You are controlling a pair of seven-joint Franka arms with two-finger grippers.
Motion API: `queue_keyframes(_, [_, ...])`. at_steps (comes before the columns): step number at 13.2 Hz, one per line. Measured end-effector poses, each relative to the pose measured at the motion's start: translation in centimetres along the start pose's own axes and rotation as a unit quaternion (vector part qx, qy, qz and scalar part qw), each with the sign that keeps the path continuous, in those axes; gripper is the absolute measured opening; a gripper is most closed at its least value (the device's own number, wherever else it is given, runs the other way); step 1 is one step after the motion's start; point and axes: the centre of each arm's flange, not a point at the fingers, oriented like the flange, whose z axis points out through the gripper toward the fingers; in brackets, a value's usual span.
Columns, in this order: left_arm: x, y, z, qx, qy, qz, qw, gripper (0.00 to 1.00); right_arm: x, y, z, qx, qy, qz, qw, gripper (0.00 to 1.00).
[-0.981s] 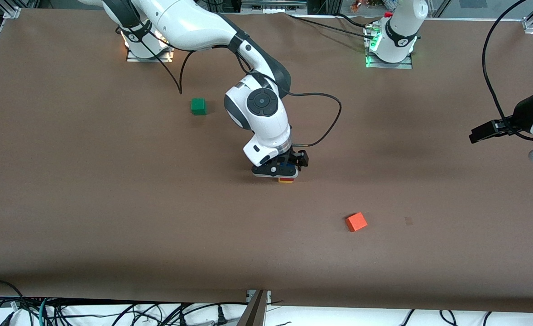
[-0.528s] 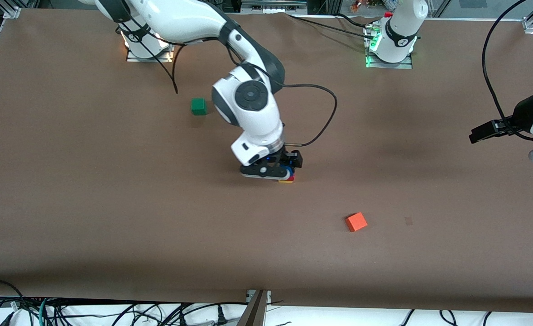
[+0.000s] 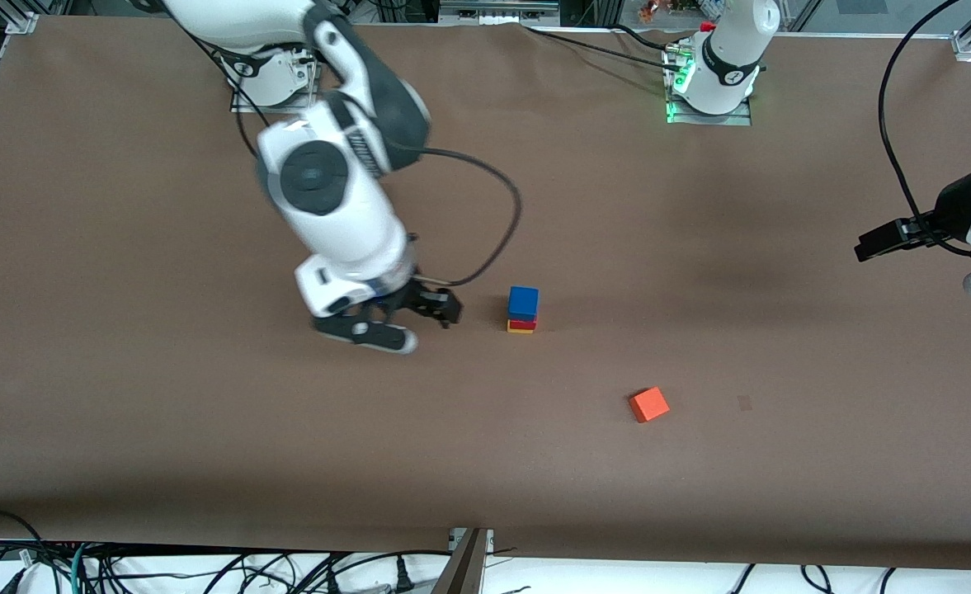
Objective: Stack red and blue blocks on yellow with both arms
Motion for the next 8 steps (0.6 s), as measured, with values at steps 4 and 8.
queue_keyframes(4, [0.0, 0.0, 0.0, 0.000, 0.000, 0.000, 1.000, 1.00, 1.2, 10.1, -6.7, -0.014, -0.029, -0.025, 0.999, 1.00])
queue_keyframes(8, [0.1, 0.0, 0.0, 0.000, 0.001, 0.000, 1.000, 1.00, -1.2, 17.5, -11.1, -0.036, -0.057, -0.057, 0.996, 1.00])
